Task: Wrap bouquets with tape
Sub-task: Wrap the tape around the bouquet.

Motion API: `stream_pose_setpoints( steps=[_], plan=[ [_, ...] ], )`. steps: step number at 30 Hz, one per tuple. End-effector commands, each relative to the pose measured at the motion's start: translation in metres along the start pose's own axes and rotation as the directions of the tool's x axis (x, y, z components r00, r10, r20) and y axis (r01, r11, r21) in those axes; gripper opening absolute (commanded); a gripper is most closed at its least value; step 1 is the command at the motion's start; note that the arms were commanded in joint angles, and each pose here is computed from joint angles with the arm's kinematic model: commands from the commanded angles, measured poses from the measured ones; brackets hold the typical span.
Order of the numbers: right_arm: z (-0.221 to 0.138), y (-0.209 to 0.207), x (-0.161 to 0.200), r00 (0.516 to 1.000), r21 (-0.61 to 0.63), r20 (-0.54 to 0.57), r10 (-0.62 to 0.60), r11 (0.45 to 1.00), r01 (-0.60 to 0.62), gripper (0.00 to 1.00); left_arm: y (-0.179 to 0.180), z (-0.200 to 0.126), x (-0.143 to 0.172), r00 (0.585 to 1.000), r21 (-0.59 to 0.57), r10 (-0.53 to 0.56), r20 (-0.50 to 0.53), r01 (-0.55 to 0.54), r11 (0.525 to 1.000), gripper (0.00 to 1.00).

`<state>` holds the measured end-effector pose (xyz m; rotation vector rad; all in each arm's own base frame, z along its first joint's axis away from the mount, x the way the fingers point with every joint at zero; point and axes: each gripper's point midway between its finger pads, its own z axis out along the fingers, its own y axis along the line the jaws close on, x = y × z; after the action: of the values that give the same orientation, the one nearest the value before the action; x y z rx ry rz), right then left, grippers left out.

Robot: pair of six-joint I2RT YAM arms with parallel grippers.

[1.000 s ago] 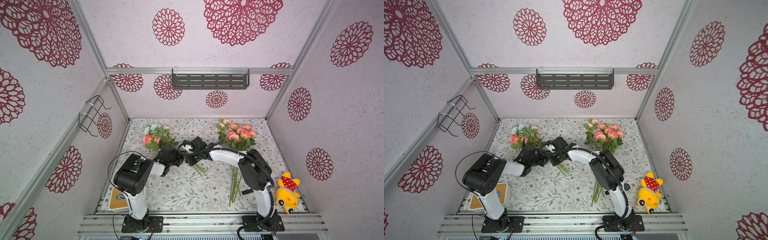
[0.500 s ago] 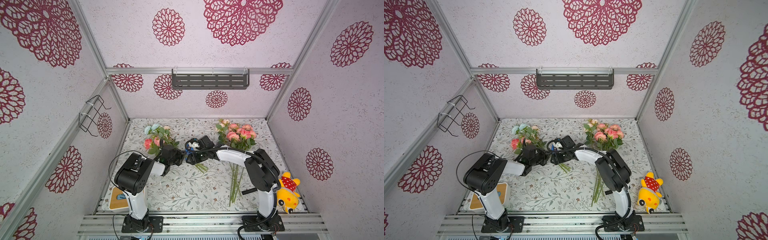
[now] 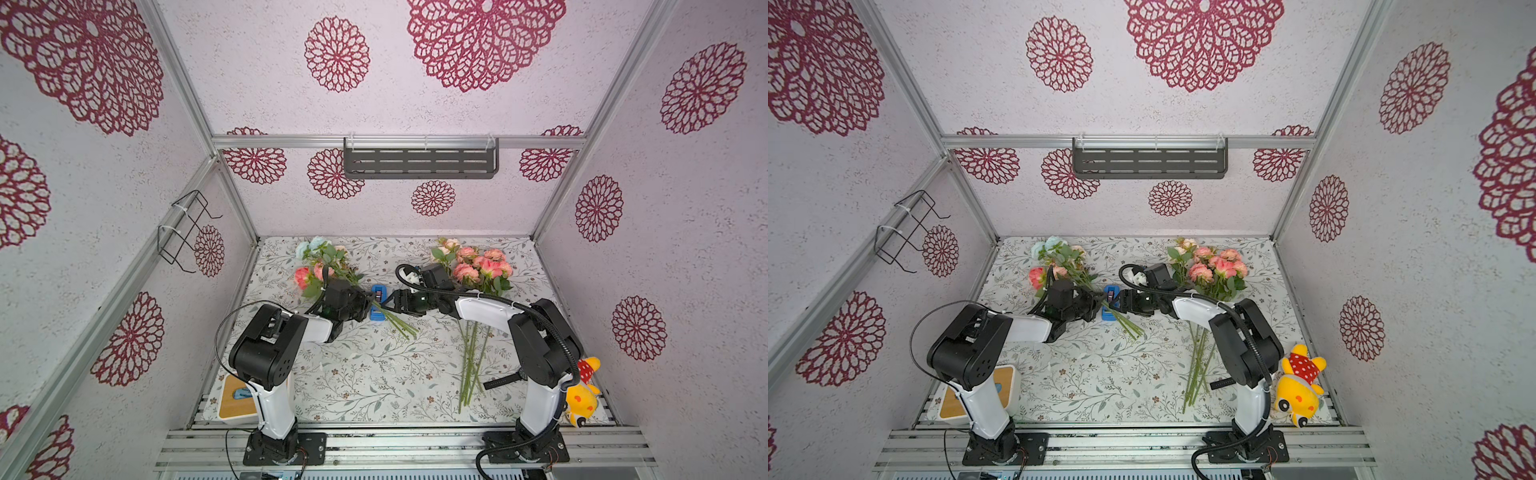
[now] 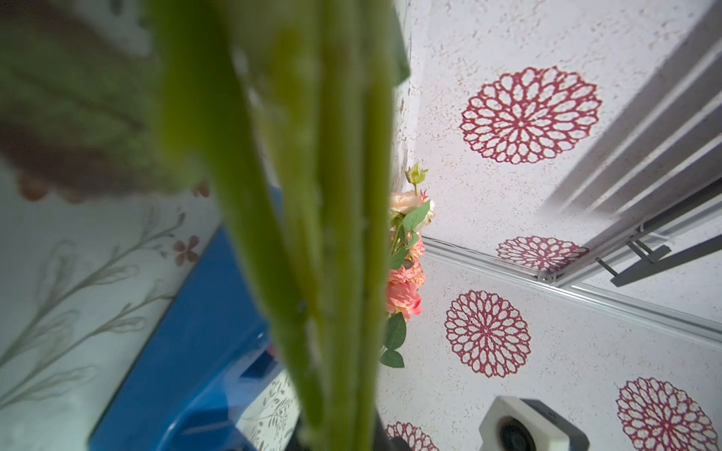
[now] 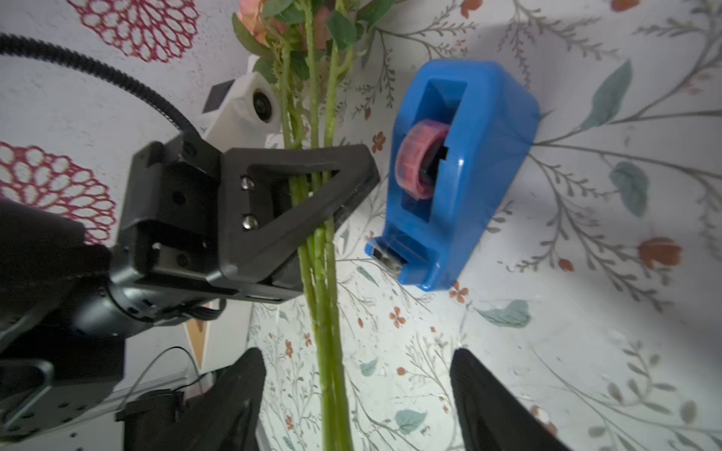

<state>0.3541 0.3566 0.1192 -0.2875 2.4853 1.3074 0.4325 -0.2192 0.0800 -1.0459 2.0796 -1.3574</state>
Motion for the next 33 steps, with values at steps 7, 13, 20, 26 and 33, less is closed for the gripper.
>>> stream_pose_setpoints(
  steps=[7,13,20,26,33],
  plan=[
    [0.01,0.011,-0.001,0.994,-0.194,-0.043,0.099,0.975,-0.105,0.53,-0.036,0.003,-0.001,0.995,0.109,0.096,0.005,-0.096,0.989,0.0],
    [0.016,-0.001,0.001,0.995,-0.156,-0.056,0.078,0.984,-0.086,0.31,-0.042,0.003,0.0,0.995,0.149,0.101,0.011,-0.102,0.984,0.0],
    [0.021,-0.004,0.003,0.996,-0.154,-0.08,0.045,0.986,-0.057,0.31,-0.043,0.004,0.001,0.995,0.159,0.103,0.013,-0.104,0.982,0.0],
    [0.022,-0.01,0.007,0.995,-0.107,-0.096,0.008,0.994,-0.018,0.15,-0.045,0.004,0.001,0.994,0.163,0.109,0.015,-0.11,0.98,0.0],
    [0.011,-0.018,0.011,0.967,0.151,-0.147,-0.208,0.961,0.23,0.0,-0.039,0.007,0.002,0.995,0.147,0.1,0.013,-0.101,0.984,0.0]
  ],
)
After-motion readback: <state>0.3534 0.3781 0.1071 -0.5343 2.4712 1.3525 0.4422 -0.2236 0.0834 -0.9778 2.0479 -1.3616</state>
